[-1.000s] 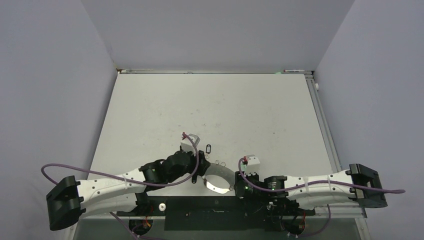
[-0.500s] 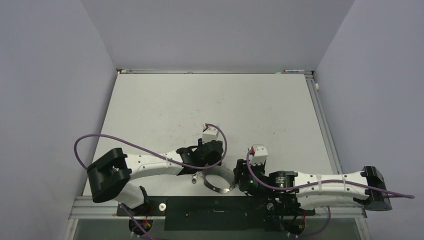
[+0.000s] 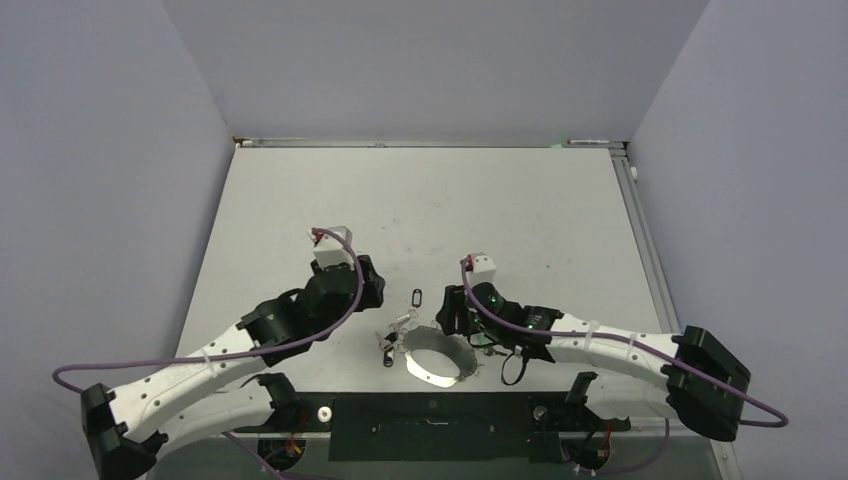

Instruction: Put the keys on the keyring

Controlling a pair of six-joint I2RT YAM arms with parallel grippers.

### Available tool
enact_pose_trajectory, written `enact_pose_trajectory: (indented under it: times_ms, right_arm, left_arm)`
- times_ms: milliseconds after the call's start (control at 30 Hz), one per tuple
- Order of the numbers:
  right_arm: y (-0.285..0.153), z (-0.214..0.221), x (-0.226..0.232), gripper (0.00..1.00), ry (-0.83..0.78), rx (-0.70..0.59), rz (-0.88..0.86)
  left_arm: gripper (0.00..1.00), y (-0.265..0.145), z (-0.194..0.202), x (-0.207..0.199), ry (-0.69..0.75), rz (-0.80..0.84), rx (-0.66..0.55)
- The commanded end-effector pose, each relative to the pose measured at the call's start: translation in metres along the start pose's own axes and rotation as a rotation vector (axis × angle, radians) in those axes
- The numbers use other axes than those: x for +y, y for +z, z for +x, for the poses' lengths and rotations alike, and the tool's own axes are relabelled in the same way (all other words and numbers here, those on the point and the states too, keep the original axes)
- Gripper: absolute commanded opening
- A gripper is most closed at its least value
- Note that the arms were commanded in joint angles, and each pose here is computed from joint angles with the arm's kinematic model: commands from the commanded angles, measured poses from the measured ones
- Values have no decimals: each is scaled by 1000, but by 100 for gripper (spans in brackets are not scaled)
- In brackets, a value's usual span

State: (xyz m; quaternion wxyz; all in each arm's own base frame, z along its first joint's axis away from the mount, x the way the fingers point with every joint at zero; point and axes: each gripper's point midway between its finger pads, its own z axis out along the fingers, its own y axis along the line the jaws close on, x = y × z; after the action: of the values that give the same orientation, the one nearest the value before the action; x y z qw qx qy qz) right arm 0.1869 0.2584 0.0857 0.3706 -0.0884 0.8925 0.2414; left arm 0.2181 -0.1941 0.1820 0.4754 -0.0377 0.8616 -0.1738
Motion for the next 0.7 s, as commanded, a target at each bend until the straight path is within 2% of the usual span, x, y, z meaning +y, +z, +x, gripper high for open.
enact_pose_trajectory:
  times_ms: [0,233,367,667]
  right_arm:
    - [17,-9,36,51,-25,-2,-142]
    - [42,2,36,49,-58,48,-129]
    - [52,5,34,47,-71,61,-105]
    - [66,14,22,42,-80,88,-40]
  left_arm:
    - [60,-25,-2,29,81,-7,12]
    - [61,-49,-13,33,78,67,-26]
    - [61,-57,-16,45,86,40,-42]
    - [61,-65,-19,45,65,74,-71]
